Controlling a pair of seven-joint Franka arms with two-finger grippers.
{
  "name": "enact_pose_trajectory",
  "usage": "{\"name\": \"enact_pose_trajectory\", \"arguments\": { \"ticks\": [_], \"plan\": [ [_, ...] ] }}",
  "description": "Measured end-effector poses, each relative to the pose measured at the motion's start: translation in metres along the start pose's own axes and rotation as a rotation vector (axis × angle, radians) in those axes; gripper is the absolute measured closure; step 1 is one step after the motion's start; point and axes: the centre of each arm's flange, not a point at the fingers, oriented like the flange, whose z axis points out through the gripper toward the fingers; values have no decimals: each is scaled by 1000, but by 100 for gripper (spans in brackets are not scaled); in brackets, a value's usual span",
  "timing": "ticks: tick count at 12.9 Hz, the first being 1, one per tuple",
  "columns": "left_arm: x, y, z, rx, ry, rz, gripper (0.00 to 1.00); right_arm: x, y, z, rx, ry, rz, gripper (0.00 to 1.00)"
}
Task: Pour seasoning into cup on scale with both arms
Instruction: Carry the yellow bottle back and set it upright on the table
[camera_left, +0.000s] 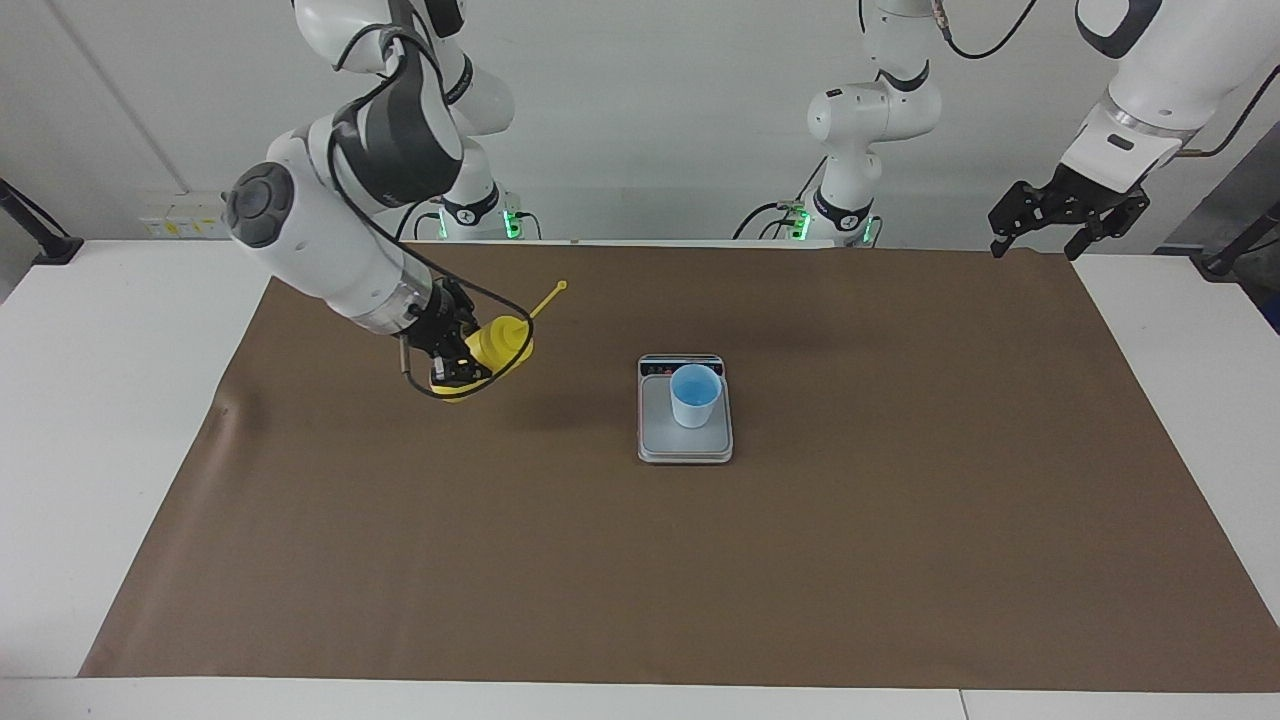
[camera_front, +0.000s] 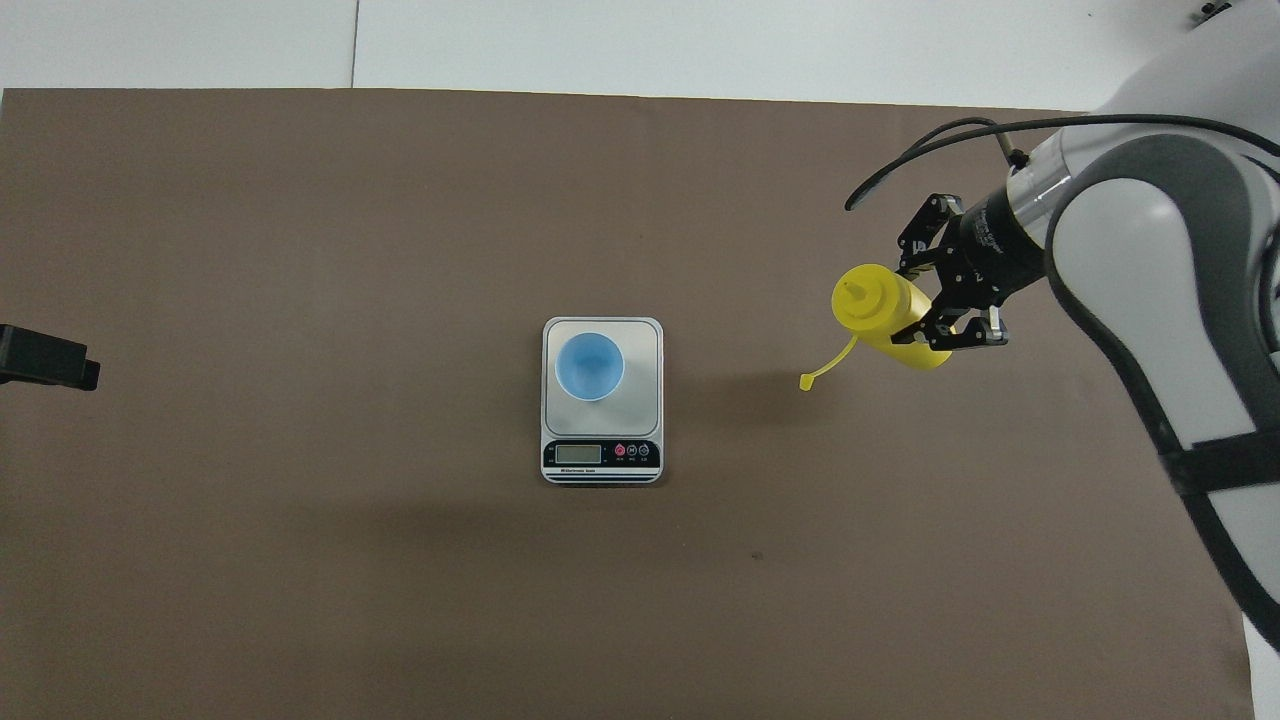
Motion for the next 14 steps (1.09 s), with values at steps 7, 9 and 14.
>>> {"name": "enact_pose_trajectory", "arguments": {
  "ticks": [7, 9, 14],
  "plan": [
    [0, 0, 0, 0, 0, 0, 0, 109, 31, 26, 141, -413, 65, 48],
    [0, 0, 0, 0, 0, 0, 0, 128, 45, 45, 158, -480, 35, 48],
    [0, 0, 0, 0, -2, 0, 0, 172, 69, 97, 220, -557, -8, 48]
  ]
}}
